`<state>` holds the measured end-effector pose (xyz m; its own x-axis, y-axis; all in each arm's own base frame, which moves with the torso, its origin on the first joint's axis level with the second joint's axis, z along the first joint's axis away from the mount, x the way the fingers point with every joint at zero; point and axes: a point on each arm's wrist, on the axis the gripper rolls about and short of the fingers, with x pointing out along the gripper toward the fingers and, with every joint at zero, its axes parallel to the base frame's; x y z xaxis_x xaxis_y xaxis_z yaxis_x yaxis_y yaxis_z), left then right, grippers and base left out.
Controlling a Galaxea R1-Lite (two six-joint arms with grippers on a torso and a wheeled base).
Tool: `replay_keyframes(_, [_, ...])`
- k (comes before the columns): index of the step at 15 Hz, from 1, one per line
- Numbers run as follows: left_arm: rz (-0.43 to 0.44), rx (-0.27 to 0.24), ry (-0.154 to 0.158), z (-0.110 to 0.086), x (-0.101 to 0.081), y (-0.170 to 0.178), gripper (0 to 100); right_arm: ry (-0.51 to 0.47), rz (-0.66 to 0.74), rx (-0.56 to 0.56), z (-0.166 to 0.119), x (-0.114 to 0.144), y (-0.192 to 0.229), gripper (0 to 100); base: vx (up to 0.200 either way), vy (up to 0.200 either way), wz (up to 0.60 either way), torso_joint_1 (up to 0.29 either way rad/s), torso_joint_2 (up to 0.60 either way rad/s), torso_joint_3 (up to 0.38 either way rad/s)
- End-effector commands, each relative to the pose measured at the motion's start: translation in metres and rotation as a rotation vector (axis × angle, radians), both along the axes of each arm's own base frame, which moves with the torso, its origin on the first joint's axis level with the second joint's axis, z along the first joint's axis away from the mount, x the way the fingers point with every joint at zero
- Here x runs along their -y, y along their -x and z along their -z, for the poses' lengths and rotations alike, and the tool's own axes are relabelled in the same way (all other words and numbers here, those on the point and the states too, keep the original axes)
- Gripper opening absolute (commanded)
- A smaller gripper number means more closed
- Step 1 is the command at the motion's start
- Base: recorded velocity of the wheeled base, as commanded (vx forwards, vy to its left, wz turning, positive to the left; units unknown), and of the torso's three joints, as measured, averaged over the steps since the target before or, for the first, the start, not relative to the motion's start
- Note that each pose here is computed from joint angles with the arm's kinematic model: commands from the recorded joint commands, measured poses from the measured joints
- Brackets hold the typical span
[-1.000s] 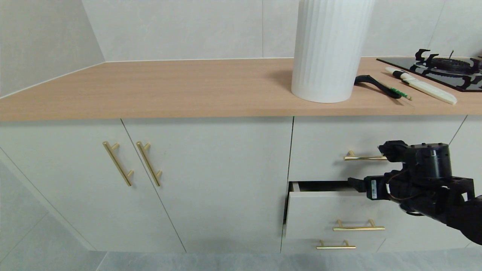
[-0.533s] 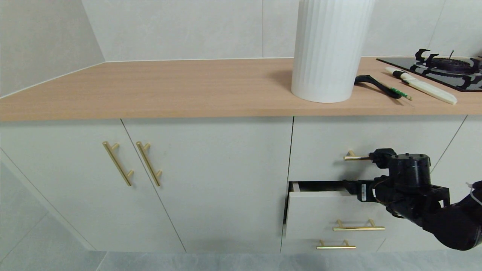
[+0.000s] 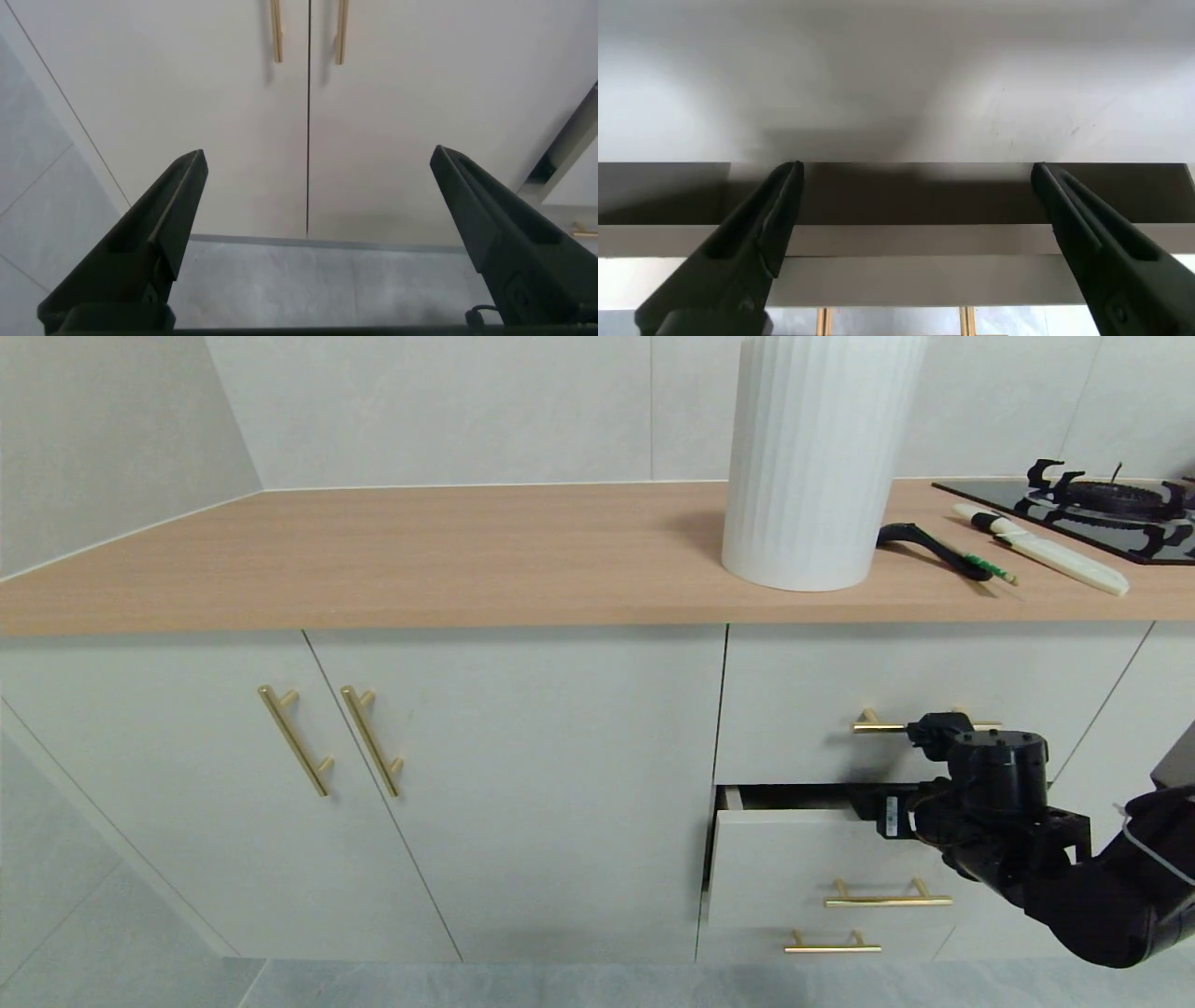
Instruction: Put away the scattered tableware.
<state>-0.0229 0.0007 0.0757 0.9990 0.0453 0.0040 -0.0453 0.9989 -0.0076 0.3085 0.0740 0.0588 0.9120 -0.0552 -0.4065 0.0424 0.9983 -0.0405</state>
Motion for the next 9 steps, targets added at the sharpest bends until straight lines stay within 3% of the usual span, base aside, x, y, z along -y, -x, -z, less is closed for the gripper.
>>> replay_keyframes(1, [-0.001, -0.001, 0.000, 0.000, 0.000, 0.000, 100, 0.004, -0.002, -0.017, 0.001, 0.001, 0.004, 100, 0.000, 0.000, 0.00, 0.000, 0.00, 0.000])
replay_keyframes(9, [-0.001, -0.001, 0.000, 0.000, 0.000, 0.000, 100, 0.010, -0.041, -0.119, -0.021, 0.005, 0.026, 100, 0.000, 0.000, 0.00, 0.000, 0.00, 0.000])
